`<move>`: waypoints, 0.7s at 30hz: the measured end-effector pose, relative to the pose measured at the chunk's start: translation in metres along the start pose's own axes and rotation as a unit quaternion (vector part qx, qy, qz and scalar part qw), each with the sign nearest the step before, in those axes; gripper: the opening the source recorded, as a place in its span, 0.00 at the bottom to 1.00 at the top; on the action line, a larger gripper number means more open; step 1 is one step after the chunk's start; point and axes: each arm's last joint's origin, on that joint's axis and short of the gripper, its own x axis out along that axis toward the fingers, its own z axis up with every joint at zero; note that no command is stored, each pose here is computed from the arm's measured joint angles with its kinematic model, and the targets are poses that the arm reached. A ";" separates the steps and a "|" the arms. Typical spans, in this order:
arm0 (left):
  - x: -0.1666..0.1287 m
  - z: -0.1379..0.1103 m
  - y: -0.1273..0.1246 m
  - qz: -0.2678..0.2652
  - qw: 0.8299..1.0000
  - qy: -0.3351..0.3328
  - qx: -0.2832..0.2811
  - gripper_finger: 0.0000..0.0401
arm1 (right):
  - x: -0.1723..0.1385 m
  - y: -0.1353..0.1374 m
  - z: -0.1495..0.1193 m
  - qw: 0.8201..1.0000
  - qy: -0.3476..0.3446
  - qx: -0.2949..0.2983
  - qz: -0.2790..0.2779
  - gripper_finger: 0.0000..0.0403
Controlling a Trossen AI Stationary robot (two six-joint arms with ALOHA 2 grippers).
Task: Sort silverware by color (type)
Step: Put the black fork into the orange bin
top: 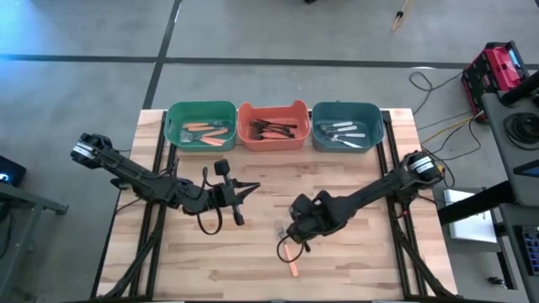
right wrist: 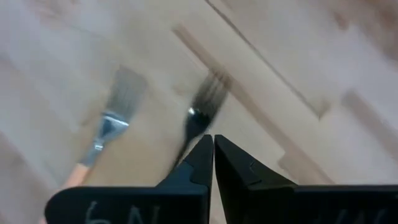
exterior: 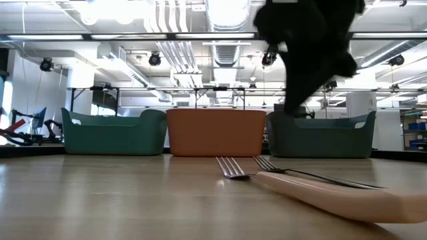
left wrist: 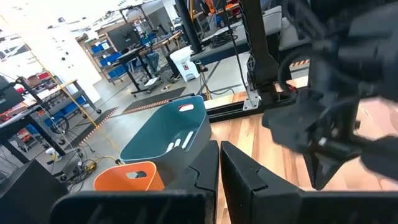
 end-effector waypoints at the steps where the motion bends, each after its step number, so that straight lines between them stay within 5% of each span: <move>1: 0.000 0.000 0.000 0.000 1.000 0.000 0.000 0.00 | 0.003 -0.002 -0.002 1.000 0.005 0.014 -0.003 0.02; 13: 0.008 -0.001 0.010 0.024 1.000 -0.001 0.019 0.00 | 0.029 0.025 -0.019 0.993 -0.101 0.049 0.042 0.04; 21: 0.008 -0.003 0.010 0.022 0.999 0.007 0.022 0.00 | 0.037 0.026 -0.025 0.993 -0.093 0.063 0.032 0.28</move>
